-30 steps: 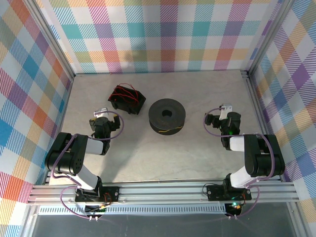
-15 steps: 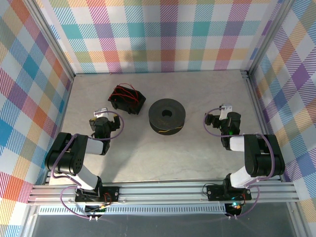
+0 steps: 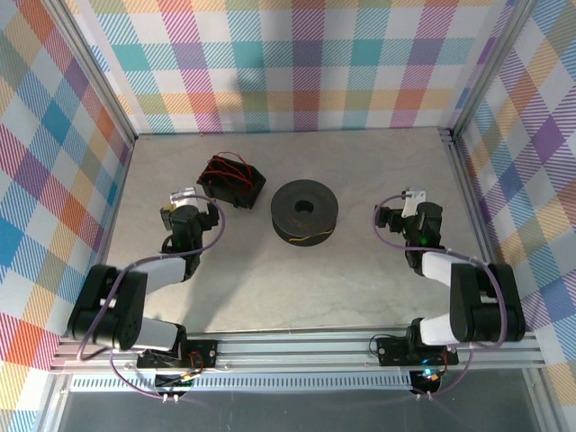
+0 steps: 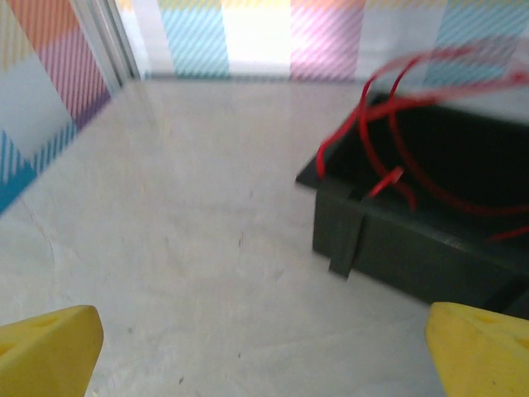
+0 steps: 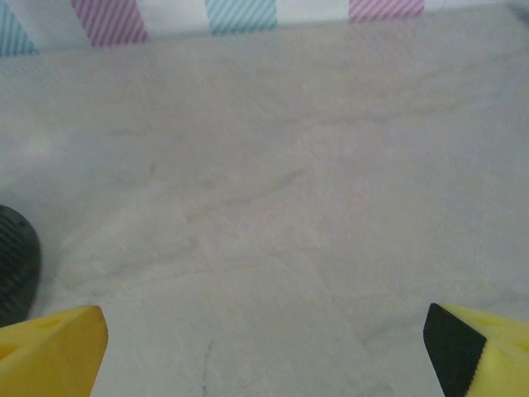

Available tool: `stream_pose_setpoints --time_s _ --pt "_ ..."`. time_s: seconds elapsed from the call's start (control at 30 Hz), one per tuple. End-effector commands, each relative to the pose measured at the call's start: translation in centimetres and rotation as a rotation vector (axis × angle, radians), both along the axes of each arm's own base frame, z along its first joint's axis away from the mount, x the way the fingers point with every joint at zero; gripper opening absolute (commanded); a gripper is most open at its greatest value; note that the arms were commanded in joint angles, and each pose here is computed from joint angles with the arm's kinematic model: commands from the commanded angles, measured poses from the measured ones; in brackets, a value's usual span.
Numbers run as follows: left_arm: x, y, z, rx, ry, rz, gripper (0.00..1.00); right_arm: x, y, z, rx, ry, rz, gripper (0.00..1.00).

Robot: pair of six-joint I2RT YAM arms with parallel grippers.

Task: Wrap the cables

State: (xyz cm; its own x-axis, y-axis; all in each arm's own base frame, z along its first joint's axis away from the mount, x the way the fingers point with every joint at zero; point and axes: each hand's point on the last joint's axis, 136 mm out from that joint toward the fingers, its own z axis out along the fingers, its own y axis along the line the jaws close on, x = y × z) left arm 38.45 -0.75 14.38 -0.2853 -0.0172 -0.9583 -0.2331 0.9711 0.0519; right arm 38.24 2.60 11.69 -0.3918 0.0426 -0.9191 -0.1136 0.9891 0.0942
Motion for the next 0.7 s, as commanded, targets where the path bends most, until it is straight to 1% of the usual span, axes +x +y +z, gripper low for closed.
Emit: stream_pose_setpoints --time_s 0.0,0.07,0.13,0.23,0.33,0.43,0.5,0.57,0.67 --pt "-1.4 0.1 2.4 0.042 -0.019 0.027 1.00 -0.5 0.5 3.4 0.017 -0.034 0.003 0.99" --pt "-2.0 -0.5 4.4 0.017 -0.047 -0.007 1.00 -1.2 0.8 6.1 0.070 -0.069 0.003 0.99" --pt "-2.6 -1.4 6.8 -0.026 -0.081 -0.062 1.00 -2.3 0.8 8.9 0.172 -0.069 -0.032 0.99" --pt "-3.7 -2.8 10.3 -0.098 -0.137 -0.155 1.00 -4.3 2.1 13.2 0.294 -0.068 0.013 0.99" --pt "-5.3 -3.1 13.2 -0.217 -0.218 -0.172 1.00 -6.2 3.7 15.6 0.374 -0.022 0.086 0.99" --pt "-6.5 -2.7 14.5 -0.327 -0.252 -0.153 1.00 -7.7 4.8 15.8 0.414 0.056 0.130 0.99" --pt "-6.8 -2.4 14.5 -0.371 -0.234 -0.126 1.00 -8.1 4.9 15.0 0.418 0.100 0.127 0.99" --pt "-6.7 -2.1 13.9 -0.377 -0.171 -0.087 1.00 -8.1 4.1 13.3 0.440 0.152 0.054 0.99" --pt "-6.3 -1.3 12.2 -0.350 -0.025 0.004 1.00 -7.7 3.7 11.3 0.478 0.191 0.000 0.99"
